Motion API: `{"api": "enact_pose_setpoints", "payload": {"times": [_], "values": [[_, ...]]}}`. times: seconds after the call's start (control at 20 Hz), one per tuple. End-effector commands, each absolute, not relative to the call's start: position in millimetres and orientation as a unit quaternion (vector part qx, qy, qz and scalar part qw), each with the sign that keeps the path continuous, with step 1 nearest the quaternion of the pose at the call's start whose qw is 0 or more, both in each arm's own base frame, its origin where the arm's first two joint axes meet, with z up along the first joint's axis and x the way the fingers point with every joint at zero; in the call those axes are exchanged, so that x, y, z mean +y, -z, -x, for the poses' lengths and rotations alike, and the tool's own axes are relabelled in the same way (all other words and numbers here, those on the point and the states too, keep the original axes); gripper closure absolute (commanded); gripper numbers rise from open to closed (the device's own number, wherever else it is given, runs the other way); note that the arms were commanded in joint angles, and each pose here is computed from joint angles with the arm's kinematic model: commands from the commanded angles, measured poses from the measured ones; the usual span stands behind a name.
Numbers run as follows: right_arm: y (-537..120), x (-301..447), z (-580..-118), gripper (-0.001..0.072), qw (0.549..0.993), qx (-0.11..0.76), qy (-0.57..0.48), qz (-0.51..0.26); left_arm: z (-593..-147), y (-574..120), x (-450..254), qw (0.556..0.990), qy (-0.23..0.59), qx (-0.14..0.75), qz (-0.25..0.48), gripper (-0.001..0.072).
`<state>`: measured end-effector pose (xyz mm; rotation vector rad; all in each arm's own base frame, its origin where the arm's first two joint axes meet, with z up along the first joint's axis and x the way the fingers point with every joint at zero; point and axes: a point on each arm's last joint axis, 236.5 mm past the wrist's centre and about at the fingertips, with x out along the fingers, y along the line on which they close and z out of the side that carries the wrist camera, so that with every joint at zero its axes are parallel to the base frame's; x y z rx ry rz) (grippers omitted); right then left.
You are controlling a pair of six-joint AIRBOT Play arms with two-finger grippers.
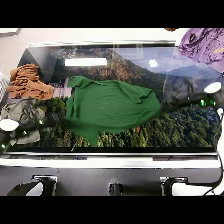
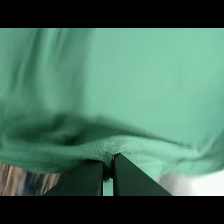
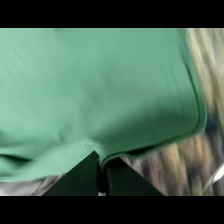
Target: Fold the clothes and pants, and hang the long-sleeved shirts on hangers.
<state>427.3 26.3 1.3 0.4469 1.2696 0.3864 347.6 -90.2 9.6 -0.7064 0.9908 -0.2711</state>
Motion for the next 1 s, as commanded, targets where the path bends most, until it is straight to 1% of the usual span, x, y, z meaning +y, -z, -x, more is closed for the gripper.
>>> {"api": "enact_pose_setpoints", "payload": {"times": [0.0,0.1,0.2,0.3,0.4,0.45,0.55,0.65,0.7,0.75,0.85,0.95], "values": [[-128.8,56.1,-507.9,0.0680,0.890,0.423,-0.147,-0.087,-421.0,-124.0,-67.0,0.885,0.131,0.338,0.293,0.0693],[-233.7,64.7,-525.7,0.0680,0.941,0.314,-0.126,-0.018,-443.8,-203.0,-53.6,0.921,0.130,0.269,0.252,0.0693],[-345.5,70.1,-510.5,0.0680,0.974,0.197,-0.109,0.030,-444.8,-285.6,-37.1,0.952,0.113,0.204,0.201,0.0693],[-443.7,72.8,-462.4,0.0680,0.991,0.080,-0.104,0.037,-424.5,-357.5,-20.7,0.972,0.083,0.160,0.149,0.0693],[-507.3,67.6,-395.6,0.0680,0.994,0.002,-0.105,0.019,-386.9,-421.1,-8.3,0.987,0.054,0.114,0.100,0.0693],[-528.7,62.9,-359.9,0.0680,0.994,-0.024,-0.103,0.016,-365.1,-445.7,-4.0,0.992,0.041,0.093,0.079,0.0693],[-558.1,54.2,-295.9,0.0680,0.993,-0.064,-0.099,0.019,-316.1,-484.1,6.1,0.996,0.008,0.055,0.069,0.0693],[-573.0,43.4,-249.0,0.0680,0.992,-0.086,-0.087,0.011,-272.6,-500.3,12.4,0.997,-0.018,0.033,0.070,0.0693],[-575.5,38.1,-234.3,0.0680,0.993,-0.090,-0.080,0.002,-253.9,-502.6,15.2,0.997,-0.029,0.029,0.073,0.0693],[-575.7,33.6,-224.7,0.0680,0.993,-0.090,-0.073,-0.007,-240.0,-503.6,17.8,0.996,-0.039,0.027,0.077,0.0693],[-570.2,30.5,-222.5,0.0680,0.995,-0.078,-0.068,-0.015,-226.7,-502.9,21.1,0.995,-0.049,0.027,0.080,0.0693],[-551.6,33.1,-244.3,0.0679,0.997,-0.038,-0.068,-0.013,-236.7,-492.0,21.5,0.994,-0.049,0.050,0.083,0.0693]]}}
